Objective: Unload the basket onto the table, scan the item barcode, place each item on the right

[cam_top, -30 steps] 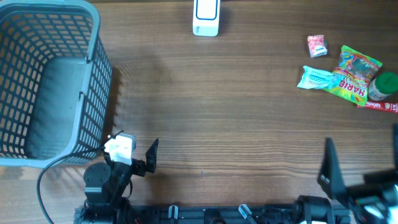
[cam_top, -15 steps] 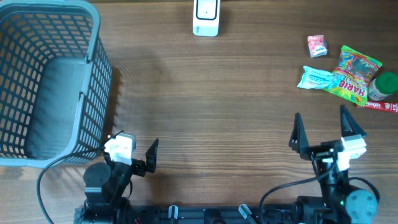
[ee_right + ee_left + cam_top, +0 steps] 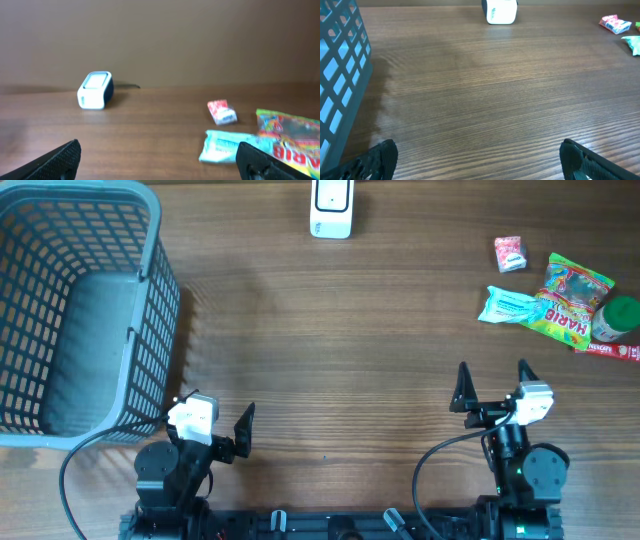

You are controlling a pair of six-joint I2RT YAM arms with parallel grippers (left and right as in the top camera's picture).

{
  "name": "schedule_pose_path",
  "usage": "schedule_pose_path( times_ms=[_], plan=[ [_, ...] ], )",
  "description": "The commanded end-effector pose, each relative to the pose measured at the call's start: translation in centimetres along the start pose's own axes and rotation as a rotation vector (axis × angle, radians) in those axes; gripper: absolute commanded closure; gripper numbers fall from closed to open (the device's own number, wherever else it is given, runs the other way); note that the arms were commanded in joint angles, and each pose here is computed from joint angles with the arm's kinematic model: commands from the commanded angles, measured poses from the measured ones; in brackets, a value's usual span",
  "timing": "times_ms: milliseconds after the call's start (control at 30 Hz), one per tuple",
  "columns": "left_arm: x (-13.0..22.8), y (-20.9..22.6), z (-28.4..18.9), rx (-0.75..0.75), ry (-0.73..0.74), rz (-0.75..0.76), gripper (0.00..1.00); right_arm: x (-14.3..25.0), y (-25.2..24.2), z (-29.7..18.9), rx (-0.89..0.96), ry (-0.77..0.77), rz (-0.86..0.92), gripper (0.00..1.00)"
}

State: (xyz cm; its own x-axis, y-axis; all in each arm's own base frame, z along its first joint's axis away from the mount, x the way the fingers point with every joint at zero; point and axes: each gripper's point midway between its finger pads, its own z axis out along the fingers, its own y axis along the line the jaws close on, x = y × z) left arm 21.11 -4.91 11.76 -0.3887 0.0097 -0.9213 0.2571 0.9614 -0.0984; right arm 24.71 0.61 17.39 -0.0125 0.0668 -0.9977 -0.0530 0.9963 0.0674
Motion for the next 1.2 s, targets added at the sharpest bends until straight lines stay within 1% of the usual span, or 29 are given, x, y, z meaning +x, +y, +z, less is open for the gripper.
schedule_pose_path(
  times_ms=[0, 1067, 1133, 1167],
  plan=[
    [0.1, 0.3, 0.1, -0.015, 0.0, 0.005, 0.0, -0.2, -0.5, -0.1, 0.031, -0.013, -0.021, 0.0],
    [0.0, 0.2, 0.1, -0.006, -0.007, 0.007, 0.0, 0.2, -0.5, 0.0, 0.031, 0.003, -0.012, 0.0],
    [-2.1, 0.5, 0.0, -0.027, -0.091, 0.028, 0.0, 0.2, -0.5, 0.0, 0.031, 0.003, -0.012, 0.0],
    [-4.5, 0.5, -0.4, -0.033, -0.186, 0.051, 0.0, 0.2, -0.5, 0.0, 0.031, 0.003, -0.012, 0.0]
  ],
)
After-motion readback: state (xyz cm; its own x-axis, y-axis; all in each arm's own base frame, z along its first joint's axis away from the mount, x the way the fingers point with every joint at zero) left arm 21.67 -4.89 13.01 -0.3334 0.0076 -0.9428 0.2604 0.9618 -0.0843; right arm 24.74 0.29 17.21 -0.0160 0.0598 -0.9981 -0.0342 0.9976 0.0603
